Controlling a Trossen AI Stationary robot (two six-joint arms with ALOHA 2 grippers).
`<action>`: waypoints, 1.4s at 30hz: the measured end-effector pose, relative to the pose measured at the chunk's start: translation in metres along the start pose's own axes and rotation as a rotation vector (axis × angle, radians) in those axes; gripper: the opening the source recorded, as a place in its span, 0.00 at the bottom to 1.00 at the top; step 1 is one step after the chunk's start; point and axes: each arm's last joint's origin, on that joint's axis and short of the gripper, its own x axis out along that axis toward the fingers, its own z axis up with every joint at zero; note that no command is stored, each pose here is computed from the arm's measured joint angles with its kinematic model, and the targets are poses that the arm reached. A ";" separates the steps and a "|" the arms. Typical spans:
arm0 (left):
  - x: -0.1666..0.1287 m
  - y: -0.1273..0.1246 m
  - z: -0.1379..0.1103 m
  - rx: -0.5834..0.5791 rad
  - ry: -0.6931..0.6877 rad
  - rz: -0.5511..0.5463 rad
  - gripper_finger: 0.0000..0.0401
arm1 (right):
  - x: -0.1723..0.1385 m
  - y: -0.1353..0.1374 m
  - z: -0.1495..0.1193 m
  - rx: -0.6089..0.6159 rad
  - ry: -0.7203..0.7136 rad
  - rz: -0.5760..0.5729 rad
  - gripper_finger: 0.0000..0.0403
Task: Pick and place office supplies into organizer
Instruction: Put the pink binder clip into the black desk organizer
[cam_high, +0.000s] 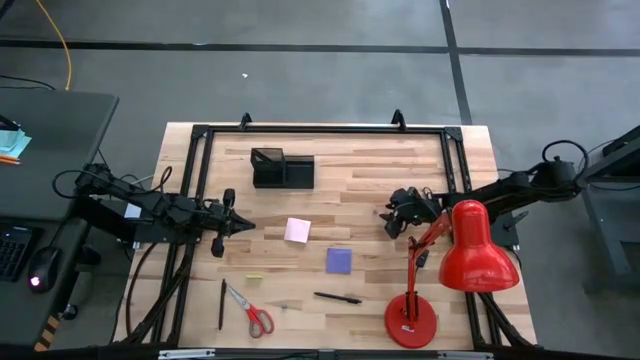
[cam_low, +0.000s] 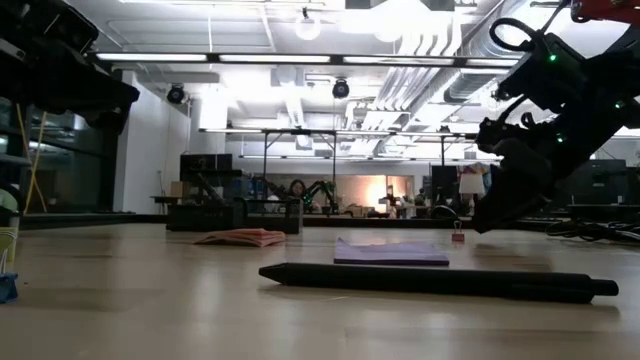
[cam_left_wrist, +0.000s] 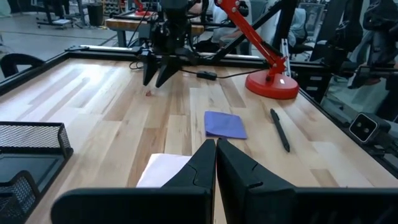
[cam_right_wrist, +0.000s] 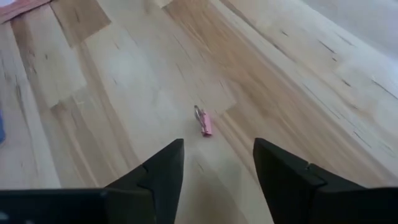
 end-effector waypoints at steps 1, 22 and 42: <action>0.000 0.000 0.000 0.000 0.000 0.000 0.00 | 0.001 0.000 0.000 -0.008 -0.001 0.001 0.46; 0.000 0.000 0.000 0.000 0.000 0.003 0.00 | 0.022 0.004 -0.004 -0.022 -0.039 -0.017 0.46; 0.000 0.000 0.000 0.000 0.000 0.003 0.00 | 0.022 0.005 -0.002 -0.026 -0.056 -0.008 0.19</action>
